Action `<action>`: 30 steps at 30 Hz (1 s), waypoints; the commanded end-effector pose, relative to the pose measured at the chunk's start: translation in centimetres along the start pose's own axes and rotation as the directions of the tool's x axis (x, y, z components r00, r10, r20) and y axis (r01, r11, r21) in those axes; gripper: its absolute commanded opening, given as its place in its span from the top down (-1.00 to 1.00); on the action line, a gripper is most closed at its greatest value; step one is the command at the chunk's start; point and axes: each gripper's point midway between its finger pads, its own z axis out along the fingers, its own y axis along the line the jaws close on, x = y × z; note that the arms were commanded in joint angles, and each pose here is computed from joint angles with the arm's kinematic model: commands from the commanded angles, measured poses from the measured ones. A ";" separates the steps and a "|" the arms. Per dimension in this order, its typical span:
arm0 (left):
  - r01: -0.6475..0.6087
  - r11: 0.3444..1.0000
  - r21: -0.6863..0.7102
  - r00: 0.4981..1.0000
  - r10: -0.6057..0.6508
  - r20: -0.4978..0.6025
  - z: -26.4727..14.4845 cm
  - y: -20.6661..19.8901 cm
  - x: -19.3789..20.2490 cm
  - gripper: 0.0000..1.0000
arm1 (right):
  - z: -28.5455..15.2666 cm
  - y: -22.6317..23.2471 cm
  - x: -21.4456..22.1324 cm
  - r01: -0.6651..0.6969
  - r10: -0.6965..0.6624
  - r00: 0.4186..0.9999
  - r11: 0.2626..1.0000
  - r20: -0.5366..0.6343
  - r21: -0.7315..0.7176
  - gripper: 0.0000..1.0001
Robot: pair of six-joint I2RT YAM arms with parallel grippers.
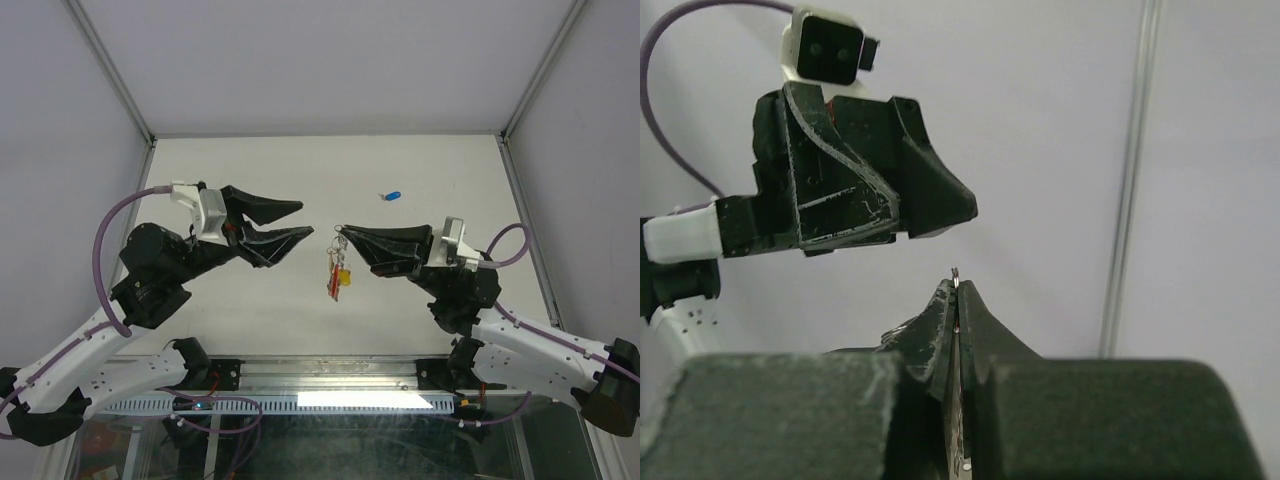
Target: Put the keys on the keyring
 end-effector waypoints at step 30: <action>-0.061 0.964 0.259 0.998 0.064 -0.002 0.3 -3.8 2.1 0.42 | 2.0 3.4 -3.6 -0.065 0.084 0.992 0.980 0.093 -0.190 1.00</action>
